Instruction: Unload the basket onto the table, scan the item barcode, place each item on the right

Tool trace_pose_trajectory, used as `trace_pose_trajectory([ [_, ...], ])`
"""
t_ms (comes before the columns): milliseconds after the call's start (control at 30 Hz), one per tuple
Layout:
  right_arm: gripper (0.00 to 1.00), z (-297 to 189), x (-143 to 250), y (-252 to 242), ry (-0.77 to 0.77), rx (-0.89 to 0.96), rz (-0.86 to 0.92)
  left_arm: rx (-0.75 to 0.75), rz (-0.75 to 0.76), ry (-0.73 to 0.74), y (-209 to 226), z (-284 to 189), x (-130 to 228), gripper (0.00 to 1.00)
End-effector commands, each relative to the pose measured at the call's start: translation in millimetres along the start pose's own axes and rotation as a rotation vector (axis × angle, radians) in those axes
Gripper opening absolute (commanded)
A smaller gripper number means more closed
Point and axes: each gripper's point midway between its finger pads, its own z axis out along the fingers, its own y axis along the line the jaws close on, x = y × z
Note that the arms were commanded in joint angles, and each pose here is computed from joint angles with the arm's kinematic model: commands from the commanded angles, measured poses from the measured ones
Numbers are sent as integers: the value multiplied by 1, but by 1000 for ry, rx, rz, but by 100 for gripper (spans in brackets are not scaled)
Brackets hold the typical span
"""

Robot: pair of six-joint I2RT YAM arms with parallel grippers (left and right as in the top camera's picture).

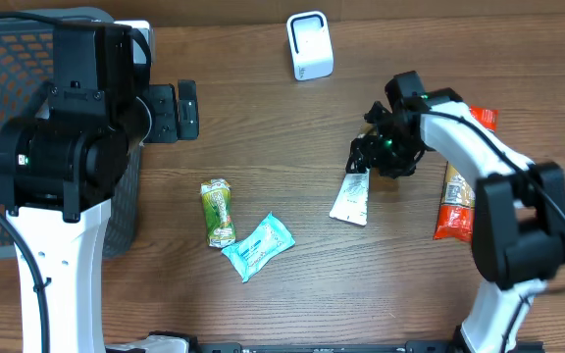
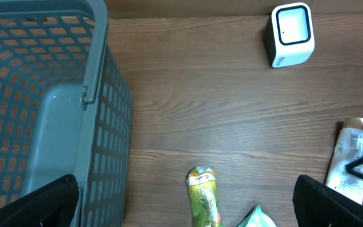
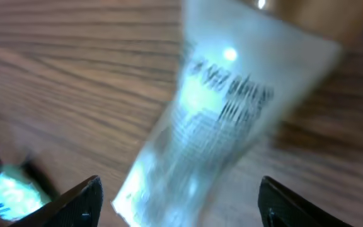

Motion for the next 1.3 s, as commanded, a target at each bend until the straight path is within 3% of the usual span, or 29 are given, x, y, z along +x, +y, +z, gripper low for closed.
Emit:
trace_pose_trajectory([
  [0, 79, -44, -7, 16, -144, -8, 10, 2, 13, -1, -2, 1, -1, 99],
  [267, 78, 4, 24, 4, -104, -77, 79, 2, 13, -1, -2, 1, -1, 100],
  [433, 68, 31, 37, -6, -124, -103, 96, 2, 13, -1, -2, 1, -1, 100],
  [800, 60, 44, 35, -6, -177, -147, 63, 2, 13, -1, -2, 1, -1, 100],
  [933, 53, 50, 38, -8, -173, -156, 71, 2, 13, -1, -2, 1, -1, 100],
  [1033, 39, 53, 39, -9, -164, -156, 88, 2, 13, -1, -2, 1, -1, 100],
  [1167, 4, 53, 40, -7, -159, -168, 87, 2, 13, -1, -2, 1, -1, 100],
  [1267, 4, 49, 40, -2, -152, -198, 85, 2, 13, -1, -2, 1, -1, 100],
])
